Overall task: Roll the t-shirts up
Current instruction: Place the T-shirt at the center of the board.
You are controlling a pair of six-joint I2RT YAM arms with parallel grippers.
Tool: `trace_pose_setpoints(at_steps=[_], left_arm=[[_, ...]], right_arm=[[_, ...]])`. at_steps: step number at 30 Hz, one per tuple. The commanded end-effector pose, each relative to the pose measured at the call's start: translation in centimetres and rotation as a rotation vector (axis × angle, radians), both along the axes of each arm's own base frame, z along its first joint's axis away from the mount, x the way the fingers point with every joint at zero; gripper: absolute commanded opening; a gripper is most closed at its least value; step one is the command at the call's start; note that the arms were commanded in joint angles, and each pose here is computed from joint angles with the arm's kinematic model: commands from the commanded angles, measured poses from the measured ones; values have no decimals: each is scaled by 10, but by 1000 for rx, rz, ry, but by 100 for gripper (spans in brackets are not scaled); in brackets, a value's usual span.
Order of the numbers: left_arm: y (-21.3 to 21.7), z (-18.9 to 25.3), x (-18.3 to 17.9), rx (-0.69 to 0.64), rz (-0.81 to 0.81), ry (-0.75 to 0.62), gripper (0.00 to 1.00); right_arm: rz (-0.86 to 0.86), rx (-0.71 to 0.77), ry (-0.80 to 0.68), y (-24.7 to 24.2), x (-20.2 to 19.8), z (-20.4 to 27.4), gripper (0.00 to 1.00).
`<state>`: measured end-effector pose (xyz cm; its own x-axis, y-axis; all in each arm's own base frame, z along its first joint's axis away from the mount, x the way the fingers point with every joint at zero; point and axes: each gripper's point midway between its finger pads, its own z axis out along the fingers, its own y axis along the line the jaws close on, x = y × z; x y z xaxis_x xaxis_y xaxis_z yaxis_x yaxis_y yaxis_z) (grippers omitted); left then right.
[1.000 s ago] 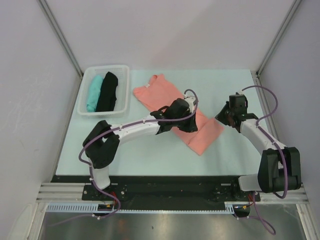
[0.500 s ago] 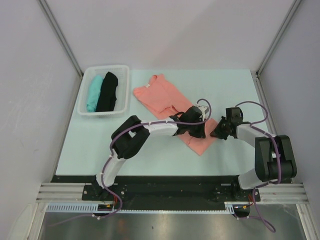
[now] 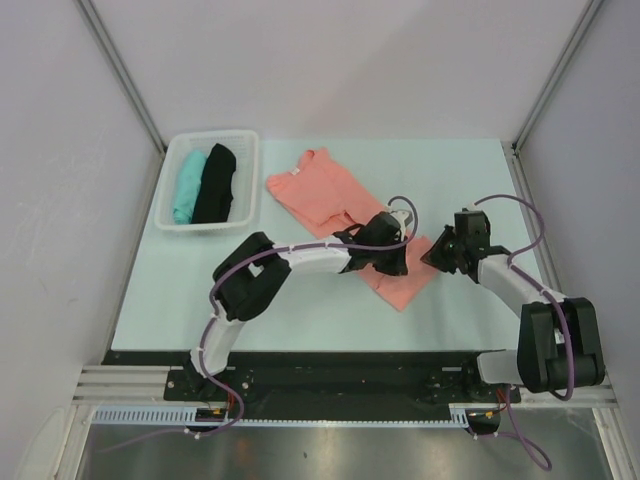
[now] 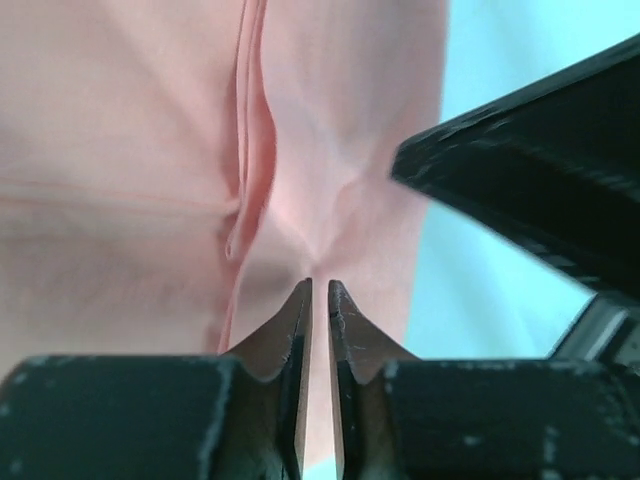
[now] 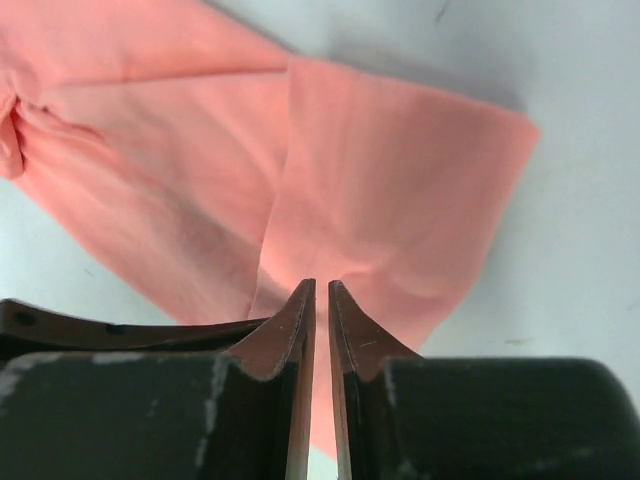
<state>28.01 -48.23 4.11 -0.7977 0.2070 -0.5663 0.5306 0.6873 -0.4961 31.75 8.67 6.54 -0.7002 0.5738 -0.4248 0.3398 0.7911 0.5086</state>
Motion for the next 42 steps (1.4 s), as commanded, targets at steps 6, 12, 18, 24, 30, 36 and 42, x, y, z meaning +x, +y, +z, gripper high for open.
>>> trace_pose_setpoints(at_steps=[6, 12, 18, 24, 30, 36, 42], left_arm=[[1, 50, -34, -69, -21, -41, 12], [7, 12, -50, 6, -22, -6, 3], [22, -17, -63, 78, -13, 13, 0], [30, -30, -74, 116, -24, 26, 0], [33, -35, -77, 131, -33, 30, 0], [34, -34, -76, 131, -35, 25, 0], [33, -35, -78, 132, -44, 25, 0]], right_arm=[[-1, -57, 7, 8, -9, 9, 13], [39, -31, 45, 20, -3, -12, 13], [10, -35, 61, 8, 8, -26, 12], [-32, -27, 48, -13, 25, -21, 13], [-56, -20, 58, -27, 43, -26, 13], [-81, -28, 80, -38, 56, -38, 13], [-114, -6, 74, -50, 66, -41, 13]])
